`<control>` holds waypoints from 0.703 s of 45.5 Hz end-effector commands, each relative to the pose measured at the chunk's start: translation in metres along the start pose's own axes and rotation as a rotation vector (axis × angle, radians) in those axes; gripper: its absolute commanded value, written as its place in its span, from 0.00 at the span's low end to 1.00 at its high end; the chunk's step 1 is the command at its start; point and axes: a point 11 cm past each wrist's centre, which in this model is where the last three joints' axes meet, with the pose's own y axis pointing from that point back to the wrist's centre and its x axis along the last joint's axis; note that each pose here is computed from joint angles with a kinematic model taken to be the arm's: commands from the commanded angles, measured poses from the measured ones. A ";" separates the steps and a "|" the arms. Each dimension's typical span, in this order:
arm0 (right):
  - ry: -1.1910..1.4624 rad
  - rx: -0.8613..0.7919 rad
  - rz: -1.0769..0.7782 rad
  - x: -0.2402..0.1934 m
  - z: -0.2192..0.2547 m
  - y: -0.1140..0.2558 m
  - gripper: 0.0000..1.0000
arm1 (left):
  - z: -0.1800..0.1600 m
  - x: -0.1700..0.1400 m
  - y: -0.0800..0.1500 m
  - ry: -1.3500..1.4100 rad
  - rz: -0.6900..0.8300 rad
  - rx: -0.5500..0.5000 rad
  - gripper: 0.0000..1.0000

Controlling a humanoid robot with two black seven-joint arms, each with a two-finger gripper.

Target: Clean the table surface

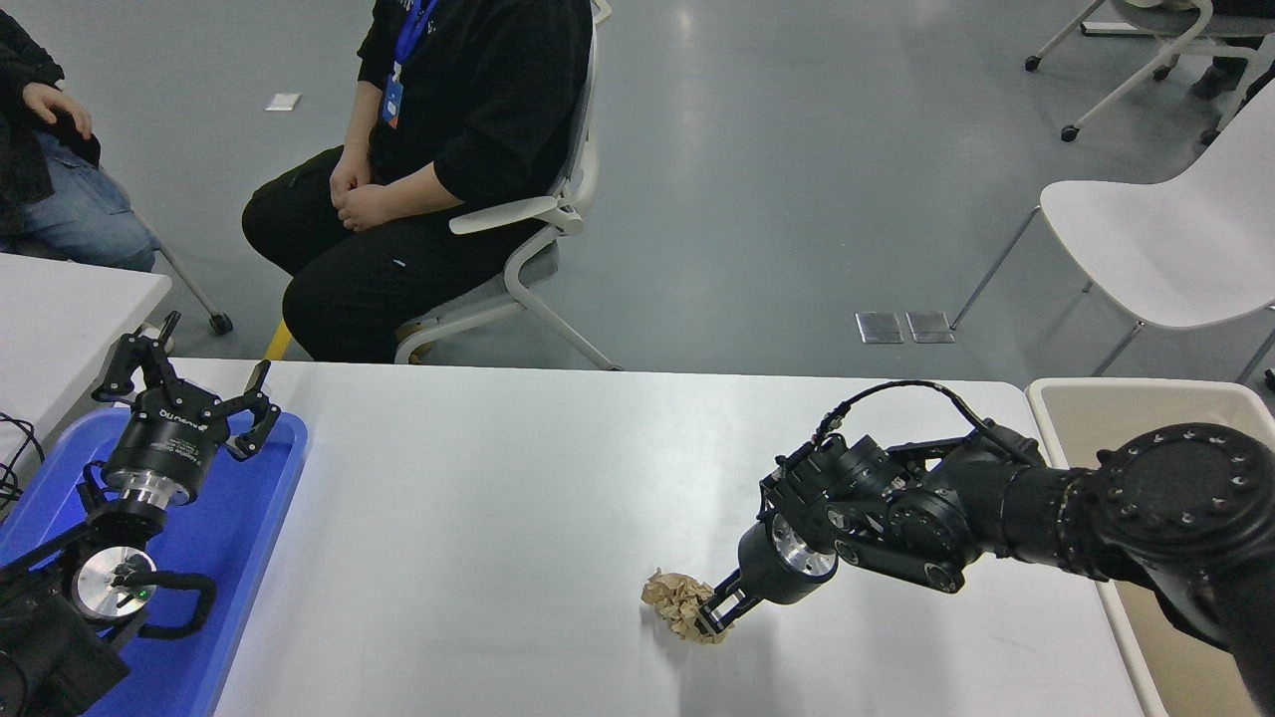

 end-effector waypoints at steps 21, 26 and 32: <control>-0.154 0.282 0.435 0.150 -0.071 0.076 0.00 | 0.000 0.000 0.000 -0.001 0.000 0.001 1.00; -0.186 0.290 0.510 0.162 -0.061 0.096 0.00 | 0.000 0.000 0.000 0.000 0.000 0.000 1.00; -0.282 0.291 0.639 0.174 -0.034 0.129 0.00 | 0.000 0.000 0.000 0.000 0.000 0.000 1.00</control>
